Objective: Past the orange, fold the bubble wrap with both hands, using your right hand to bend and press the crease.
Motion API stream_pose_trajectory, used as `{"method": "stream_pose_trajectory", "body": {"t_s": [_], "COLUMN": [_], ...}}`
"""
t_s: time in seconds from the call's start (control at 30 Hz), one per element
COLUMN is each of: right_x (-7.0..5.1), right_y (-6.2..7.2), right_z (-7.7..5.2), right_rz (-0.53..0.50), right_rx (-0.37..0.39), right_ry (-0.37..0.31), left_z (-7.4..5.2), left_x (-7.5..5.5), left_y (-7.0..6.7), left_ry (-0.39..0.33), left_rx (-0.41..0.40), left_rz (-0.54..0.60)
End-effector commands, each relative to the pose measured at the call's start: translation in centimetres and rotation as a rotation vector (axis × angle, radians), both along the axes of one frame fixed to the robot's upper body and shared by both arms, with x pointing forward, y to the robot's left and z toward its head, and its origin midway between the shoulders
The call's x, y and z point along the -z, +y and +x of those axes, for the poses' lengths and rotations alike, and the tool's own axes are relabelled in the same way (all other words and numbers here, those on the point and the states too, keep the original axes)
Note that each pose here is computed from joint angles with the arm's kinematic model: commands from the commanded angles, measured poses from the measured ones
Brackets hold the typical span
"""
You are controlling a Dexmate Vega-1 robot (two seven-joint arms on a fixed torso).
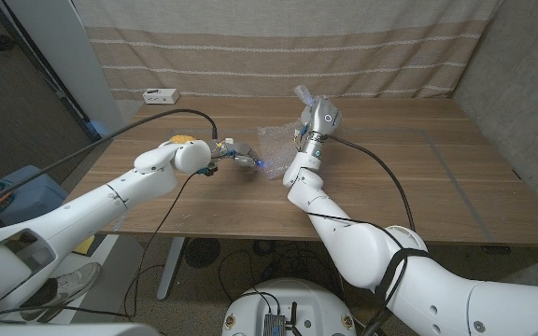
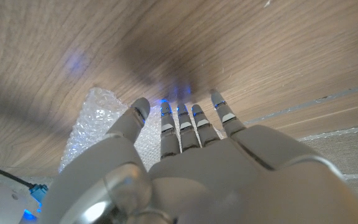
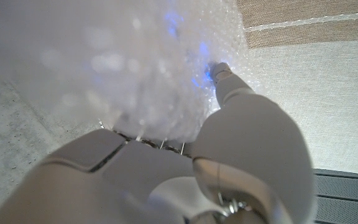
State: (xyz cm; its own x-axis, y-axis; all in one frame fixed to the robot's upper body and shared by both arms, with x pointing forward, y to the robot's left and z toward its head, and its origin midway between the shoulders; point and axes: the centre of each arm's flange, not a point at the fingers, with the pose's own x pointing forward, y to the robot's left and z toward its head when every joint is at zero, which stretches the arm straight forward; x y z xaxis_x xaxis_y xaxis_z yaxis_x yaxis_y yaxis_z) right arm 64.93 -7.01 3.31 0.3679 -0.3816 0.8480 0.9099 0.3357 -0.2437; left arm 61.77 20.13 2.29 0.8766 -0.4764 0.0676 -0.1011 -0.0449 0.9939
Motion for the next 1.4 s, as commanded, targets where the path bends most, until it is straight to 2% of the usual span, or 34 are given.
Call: {"method": "stream_pose_trajectory", "body": {"t_s": [0.03,0.13,0.23,0.4,0.57,0.67,0.8,0.97,1.17,1.4], "right_x": [0.3,0.2,0.2,-0.1,-0.3,-0.2,-0.3,-0.4,-0.4,-0.6], "right_y": [-0.3,-0.2,-0.1,0.4,0.7,0.6,0.5,0.4,0.0,0.1], "right_z": [0.0,0.1,0.1,-0.3,-0.7,-1.0,-1.5,-1.8,-2.1,-2.3], "right_rz": [0.008,0.011,0.018,0.023,0.033,0.053,0.103,0.159,0.172,0.039], "right_rx": [-0.009,-0.011,-0.024,-0.059,-0.082,-0.102,-0.149,-0.212,-0.287,-0.397], "right_ry": [-0.004,0.0,-0.006,-0.034,-0.055,-0.072,-0.105,-0.141,-0.174,-0.15], "left_z": [-0.7,-1.4,-1.4,1.4,3.4,5.0,5.8,6.5,6.6,6.3], "left_x": [0.0,-0.3,-0.5,-0.6,0.0,0.7,1.1,1.7,1.8,1.6], "left_y": [-0.7,-0.8,-1.0,-1.9,-2.7,-2.8,-3.0,-3.1,-2.8,-2.7], "left_ry": [-0.196,-0.28,-0.294,-0.094,-0.022,0.041,0.05,0.075,0.084,0.08], "left_rx": [0.143,0.193,0.197,0.141,0.116,0.081,0.047,0.025,0.005,0.008], "left_rz": [-0.089,-0.141,-0.13,-0.032,0.027,0.077,0.129,0.152,0.153,0.144]}}
